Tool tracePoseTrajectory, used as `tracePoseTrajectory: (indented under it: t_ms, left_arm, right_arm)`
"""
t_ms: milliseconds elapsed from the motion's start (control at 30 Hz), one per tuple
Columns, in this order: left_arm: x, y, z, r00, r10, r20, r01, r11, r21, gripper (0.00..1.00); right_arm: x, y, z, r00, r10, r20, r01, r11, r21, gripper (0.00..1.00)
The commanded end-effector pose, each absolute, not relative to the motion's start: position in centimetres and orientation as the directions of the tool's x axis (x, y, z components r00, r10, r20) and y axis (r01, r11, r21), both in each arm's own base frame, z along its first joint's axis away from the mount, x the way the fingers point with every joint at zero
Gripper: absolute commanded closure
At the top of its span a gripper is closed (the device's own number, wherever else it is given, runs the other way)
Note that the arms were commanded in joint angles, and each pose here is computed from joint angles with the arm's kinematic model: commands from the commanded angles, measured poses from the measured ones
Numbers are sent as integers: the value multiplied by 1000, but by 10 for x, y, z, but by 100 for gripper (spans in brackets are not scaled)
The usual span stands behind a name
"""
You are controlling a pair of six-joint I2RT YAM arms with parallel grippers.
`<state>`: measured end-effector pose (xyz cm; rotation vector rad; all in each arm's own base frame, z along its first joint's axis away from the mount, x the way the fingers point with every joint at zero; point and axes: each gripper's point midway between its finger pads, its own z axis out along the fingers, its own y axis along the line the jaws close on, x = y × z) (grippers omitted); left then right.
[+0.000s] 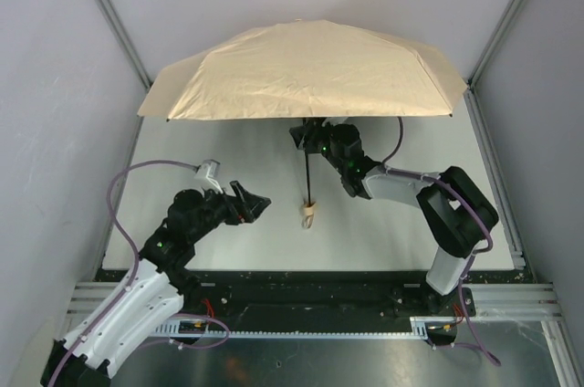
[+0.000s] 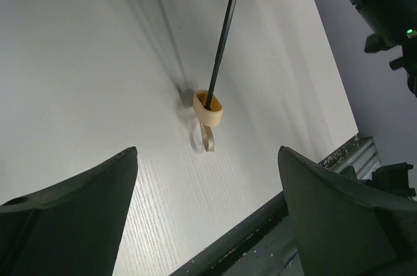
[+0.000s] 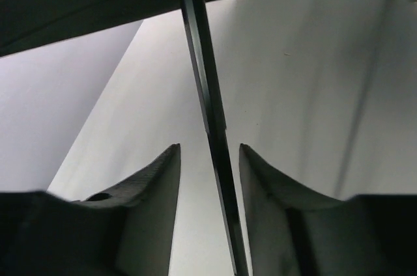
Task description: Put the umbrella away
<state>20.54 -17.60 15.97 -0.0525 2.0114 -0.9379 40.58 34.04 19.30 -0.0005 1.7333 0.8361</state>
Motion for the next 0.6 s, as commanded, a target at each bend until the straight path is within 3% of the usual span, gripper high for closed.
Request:
tracePoseTrajectory:
  t_ms: [0, 100, 167, 567]
  left_arm:
    - [209, -190, 172, -598, -392, -699, 351, 657, -668, 7]
    - [215, -194, 179, -584, -402, -705, 367, 643, -672, 3]
    - [218, -198, 189, -575, -405, -711, 389, 629, -673, 1]
    - [214, -239, 223, -633, -293, -717, 540, 496, -680, 2]
  right_arm:
    - [412, 366, 229, -345, 441, -829, -515, 649, 560, 62]
    - [414, 373, 234, -376, 454, -808, -533, 607, 589, 88]
    - [412, 376, 241, -412, 480, -774, -530, 565, 632, 97]
    - [358, 392, 313, -685, 575, -448, -449, 150, 881, 100]
